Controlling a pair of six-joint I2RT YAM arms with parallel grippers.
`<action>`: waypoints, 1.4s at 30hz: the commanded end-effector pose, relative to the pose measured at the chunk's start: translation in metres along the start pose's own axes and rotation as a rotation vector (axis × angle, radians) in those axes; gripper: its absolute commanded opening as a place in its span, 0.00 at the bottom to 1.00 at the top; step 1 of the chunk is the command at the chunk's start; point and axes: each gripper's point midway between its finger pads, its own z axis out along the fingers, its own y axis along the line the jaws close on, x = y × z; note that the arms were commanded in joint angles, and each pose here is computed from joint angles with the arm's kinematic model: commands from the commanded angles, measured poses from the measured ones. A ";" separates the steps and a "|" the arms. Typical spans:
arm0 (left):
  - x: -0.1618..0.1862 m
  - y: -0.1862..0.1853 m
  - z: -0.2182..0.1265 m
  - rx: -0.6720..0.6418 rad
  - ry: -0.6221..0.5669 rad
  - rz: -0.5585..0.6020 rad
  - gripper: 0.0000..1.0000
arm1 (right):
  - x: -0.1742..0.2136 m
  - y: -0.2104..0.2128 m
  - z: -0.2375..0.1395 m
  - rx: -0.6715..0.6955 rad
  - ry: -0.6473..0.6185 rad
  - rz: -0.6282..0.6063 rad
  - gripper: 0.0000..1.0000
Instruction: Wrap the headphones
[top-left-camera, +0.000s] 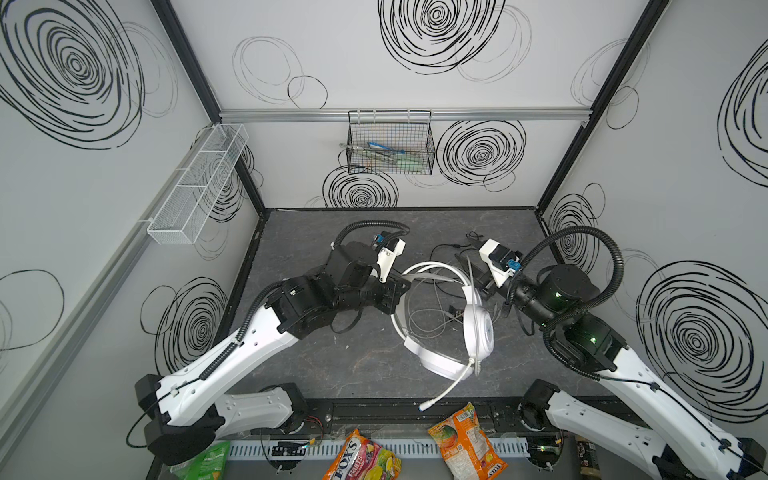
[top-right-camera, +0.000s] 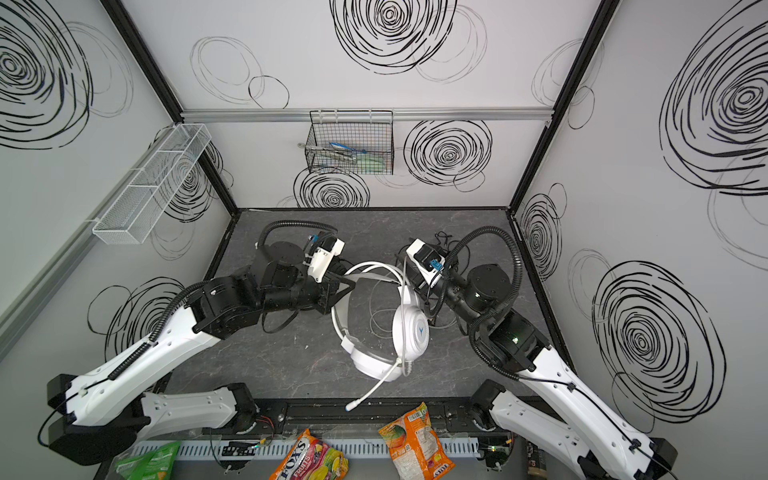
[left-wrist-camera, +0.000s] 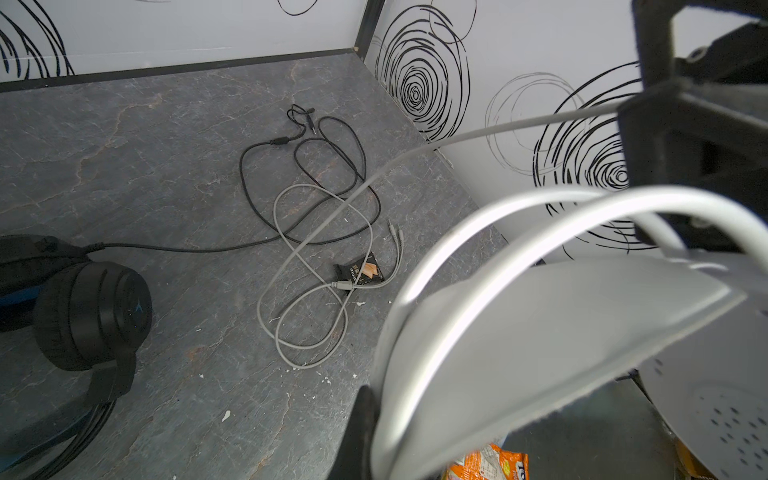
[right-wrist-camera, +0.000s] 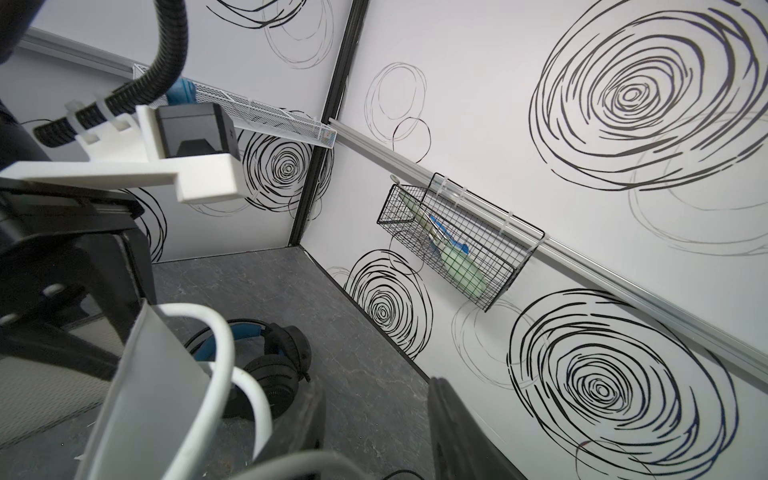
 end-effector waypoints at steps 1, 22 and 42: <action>-0.044 -0.044 -0.025 0.190 -0.175 -0.005 0.00 | 0.011 -0.006 0.000 0.028 0.047 -0.029 0.45; -0.060 -0.086 -0.028 0.375 -0.183 -0.030 0.00 | 0.015 0.006 -0.005 -0.051 -0.049 0.092 0.50; -0.123 -0.126 -0.070 0.541 -0.432 -0.138 0.00 | 0.006 0.014 -0.003 -0.112 -0.174 0.343 0.53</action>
